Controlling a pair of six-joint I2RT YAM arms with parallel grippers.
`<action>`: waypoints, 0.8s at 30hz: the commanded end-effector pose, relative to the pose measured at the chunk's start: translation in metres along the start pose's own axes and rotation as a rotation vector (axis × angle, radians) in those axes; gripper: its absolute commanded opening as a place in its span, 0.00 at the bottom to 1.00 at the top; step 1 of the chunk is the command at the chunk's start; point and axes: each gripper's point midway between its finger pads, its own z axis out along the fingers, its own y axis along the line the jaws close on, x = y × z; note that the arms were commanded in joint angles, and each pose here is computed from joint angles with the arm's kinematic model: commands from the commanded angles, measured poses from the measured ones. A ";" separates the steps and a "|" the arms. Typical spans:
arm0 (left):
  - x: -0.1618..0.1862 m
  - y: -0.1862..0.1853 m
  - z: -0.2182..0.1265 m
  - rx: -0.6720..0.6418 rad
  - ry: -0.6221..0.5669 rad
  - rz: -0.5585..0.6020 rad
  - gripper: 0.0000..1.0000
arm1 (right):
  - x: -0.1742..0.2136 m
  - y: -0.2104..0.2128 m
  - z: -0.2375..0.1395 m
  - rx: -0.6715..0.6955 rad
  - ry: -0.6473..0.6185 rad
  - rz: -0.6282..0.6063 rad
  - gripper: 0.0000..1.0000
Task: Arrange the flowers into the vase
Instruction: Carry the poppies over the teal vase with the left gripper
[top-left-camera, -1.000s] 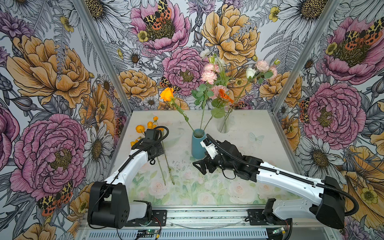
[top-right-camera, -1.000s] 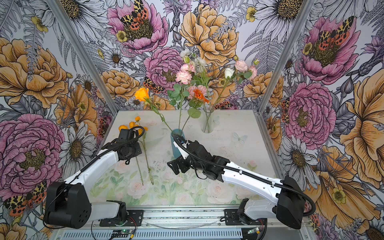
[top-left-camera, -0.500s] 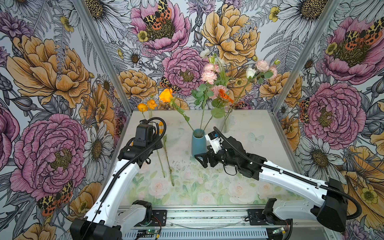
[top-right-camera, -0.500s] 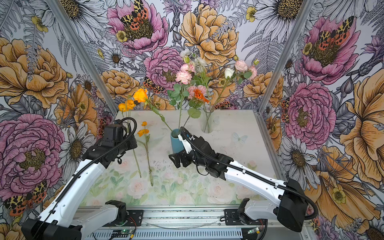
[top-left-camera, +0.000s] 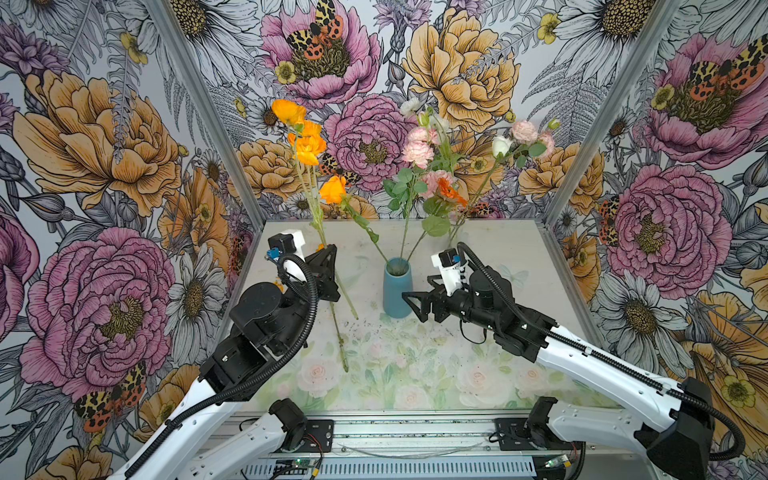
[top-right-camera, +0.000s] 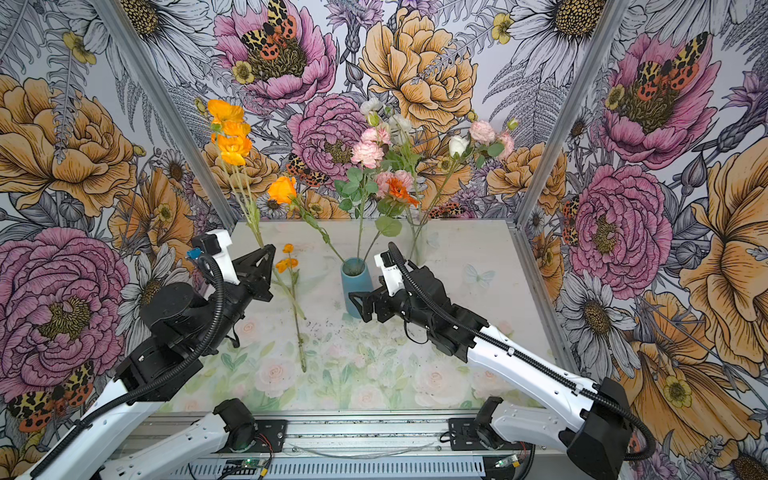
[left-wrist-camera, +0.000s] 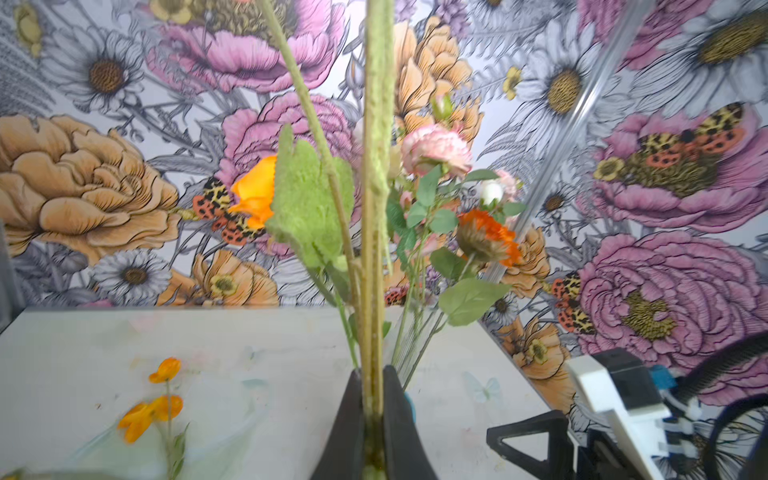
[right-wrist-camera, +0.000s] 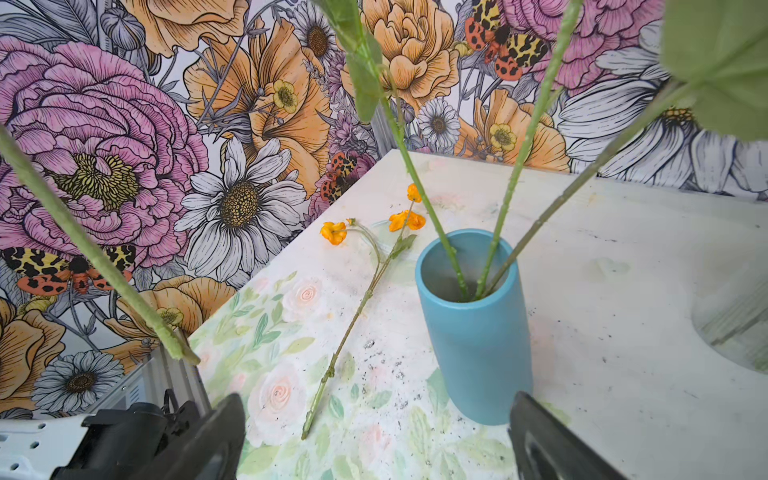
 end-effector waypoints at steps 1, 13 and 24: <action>-0.027 -0.031 0.017 0.101 -0.200 0.070 0.00 | -0.007 0.001 -0.006 -0.016 -0.028 -0.007 1.00; -0.004 -0.076 0.088 0.195 -0.360 0.203 0.00 | -0.015 -0.002 -0.018 0.012 -0.063 -0.008 0.99; 0.055 -0.061 0.122 0.152 -0.266 0.250 0.00 | -0.013 -0.003 -0.018 0.011 -0.058 -0.015 0.99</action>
